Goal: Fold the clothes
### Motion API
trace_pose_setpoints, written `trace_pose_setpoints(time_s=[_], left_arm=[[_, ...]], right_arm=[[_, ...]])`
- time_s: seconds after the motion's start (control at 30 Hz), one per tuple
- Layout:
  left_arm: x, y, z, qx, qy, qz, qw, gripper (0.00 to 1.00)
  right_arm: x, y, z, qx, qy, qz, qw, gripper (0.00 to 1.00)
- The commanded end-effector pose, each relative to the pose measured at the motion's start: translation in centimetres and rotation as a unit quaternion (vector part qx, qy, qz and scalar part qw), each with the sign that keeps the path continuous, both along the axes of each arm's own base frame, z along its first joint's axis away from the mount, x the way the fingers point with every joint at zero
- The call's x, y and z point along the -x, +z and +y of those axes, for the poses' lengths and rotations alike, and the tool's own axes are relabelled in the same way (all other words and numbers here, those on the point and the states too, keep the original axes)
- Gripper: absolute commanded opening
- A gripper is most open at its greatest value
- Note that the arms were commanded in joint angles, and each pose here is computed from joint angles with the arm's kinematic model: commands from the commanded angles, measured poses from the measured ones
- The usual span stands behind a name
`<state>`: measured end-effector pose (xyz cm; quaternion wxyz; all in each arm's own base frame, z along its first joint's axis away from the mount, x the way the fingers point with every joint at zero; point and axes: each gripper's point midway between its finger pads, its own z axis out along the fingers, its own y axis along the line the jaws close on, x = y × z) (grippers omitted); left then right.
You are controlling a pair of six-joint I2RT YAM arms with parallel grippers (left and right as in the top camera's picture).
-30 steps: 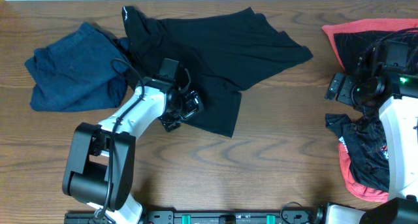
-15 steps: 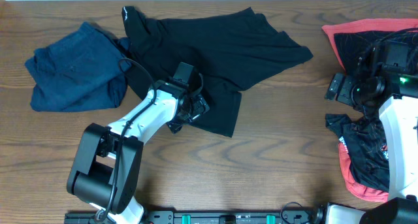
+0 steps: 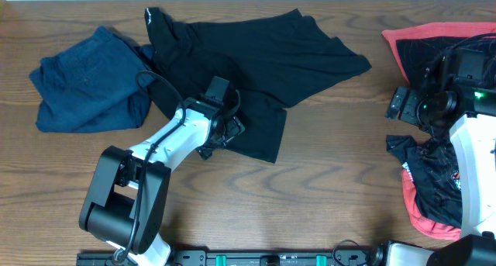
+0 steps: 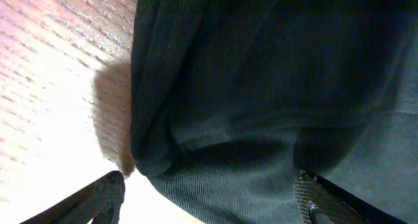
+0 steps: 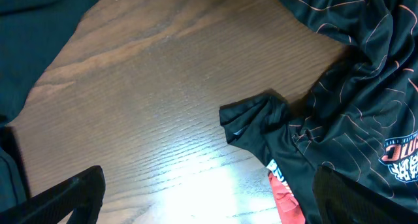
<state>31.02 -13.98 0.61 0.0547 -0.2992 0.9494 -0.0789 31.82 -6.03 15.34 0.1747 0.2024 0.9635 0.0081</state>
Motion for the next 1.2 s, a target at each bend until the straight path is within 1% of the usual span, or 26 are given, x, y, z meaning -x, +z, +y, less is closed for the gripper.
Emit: trace_pose_setpoints(time_s=[0.0,0.27,0.3,0.33,0.4,0.43,0.47,0.6,0.63,0.67,0.83,0.93,1.07,1.17], left_arm=[[0.4,-0.9,0.5,-0.012,0.006,0.005,1.0,0.83],[1.1,-2.3,0.7,-0.011,0.005,0.004,1.0,0.82],[1.2,-2.4,0.8,-0.012,0.005,0.005,1.0,0.78],[1.2,-2.4,0.8,-0.012,0.005,0.005,1.0,0.71],[1.2,-2.4,0.8,-0.011,0.005,0.006,1.0,0.41],[1.3,-2.4,0.7,-0.009,0.004,0.007,1.0,0.33],[1.4,-2.4,0.5,-0.005,0.003,0.008,1.0,0.3],[1.7,-2.4,0.1,0.004,-0.001,0.015,1.0,0.29],[1.7,-2.4,0.2,0.003,-0.001,0.016,1.0,0.2],[1.8,-2.4,0.2,0.003,-0.001,0.017,1.0,0.06],[1.5,-2.3,0.5,-0.003,-0.013,0.01,1.0,0.06],[0.7,-1.2,0.8,-0.004,-0.044,-0.011,0.999,0.06],[-0.1,2.4,1.8,-0.002,-0.077,-0.057,0.995,0.06],[0.5,6.3,4.1,-0.028,-0.077,-0.091,0.992,0.06]], right_arm=[[0.0,0.5,-0.1,0.0,0.006,-0.007,1.0,0.99],[0.0,0.5,0.0,0.0,0.006,-0.006,1.0,0.99],[0.0,0.5,0.0,0.0,0.006,-0.006,1.0,0.99],[0.0,0.5,0.0,0.0,0.006,-0.006,1.0,0.99],[0.0,0.5,0.0,0.0,0.006,-0.006,1.0,0.99],[0.0,0.5,0.0,0.0,0.006,-0.007,1.0,0.99],[0.0,0.5,0.0,0.0,0.006,-0.007,1.0,0.99],[0.0,0.5,0.0,0.0,0.006,-0.006,1.0,0.99],[0.0,0.5,0.0,0.0,0.006,-0.006,1.0,0.99],[0.0,0.5,0.0,0.0,0.006,-0.006,1.0,0.99],[0.0,0.5,0.0,0.0,0.006,-0.006,1.0,0.99],[0.0,0.5,0.0,0.002,0.012,-0.006,1.0,0.99],[0.1,0.4,0.1,0.004,0.031,-0.003,1.0,0.99],[-0.4,0.5,2.0,-0.02,0.102,-0.015,0.995,0.99]])
